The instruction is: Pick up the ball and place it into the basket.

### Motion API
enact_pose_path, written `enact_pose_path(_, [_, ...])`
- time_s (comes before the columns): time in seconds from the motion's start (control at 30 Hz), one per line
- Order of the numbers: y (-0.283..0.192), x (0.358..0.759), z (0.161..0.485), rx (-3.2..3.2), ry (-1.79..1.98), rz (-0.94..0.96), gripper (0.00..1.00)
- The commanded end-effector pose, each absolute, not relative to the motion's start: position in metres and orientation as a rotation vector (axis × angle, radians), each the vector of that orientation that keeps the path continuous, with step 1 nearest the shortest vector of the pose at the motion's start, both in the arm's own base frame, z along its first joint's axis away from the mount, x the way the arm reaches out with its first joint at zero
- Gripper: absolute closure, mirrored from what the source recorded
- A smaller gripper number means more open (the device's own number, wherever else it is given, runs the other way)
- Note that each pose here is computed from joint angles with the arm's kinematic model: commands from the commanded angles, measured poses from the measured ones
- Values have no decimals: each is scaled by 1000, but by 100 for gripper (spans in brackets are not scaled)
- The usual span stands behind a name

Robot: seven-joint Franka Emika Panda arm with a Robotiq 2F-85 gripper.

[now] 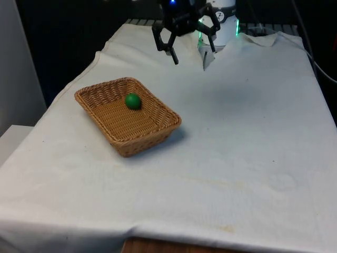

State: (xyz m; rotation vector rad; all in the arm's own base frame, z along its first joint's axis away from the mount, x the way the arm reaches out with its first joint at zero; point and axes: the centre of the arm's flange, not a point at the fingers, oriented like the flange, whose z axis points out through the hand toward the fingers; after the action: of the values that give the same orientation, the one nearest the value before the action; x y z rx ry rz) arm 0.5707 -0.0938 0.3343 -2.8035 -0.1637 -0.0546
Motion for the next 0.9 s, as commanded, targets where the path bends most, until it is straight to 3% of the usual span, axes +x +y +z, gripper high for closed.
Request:
enact_pose_path(0.0, [-92,566,335,-2821,-161,-58,0])
enact_pose_path(0.87, [-68,537,336,-2933,-228,-46,0])
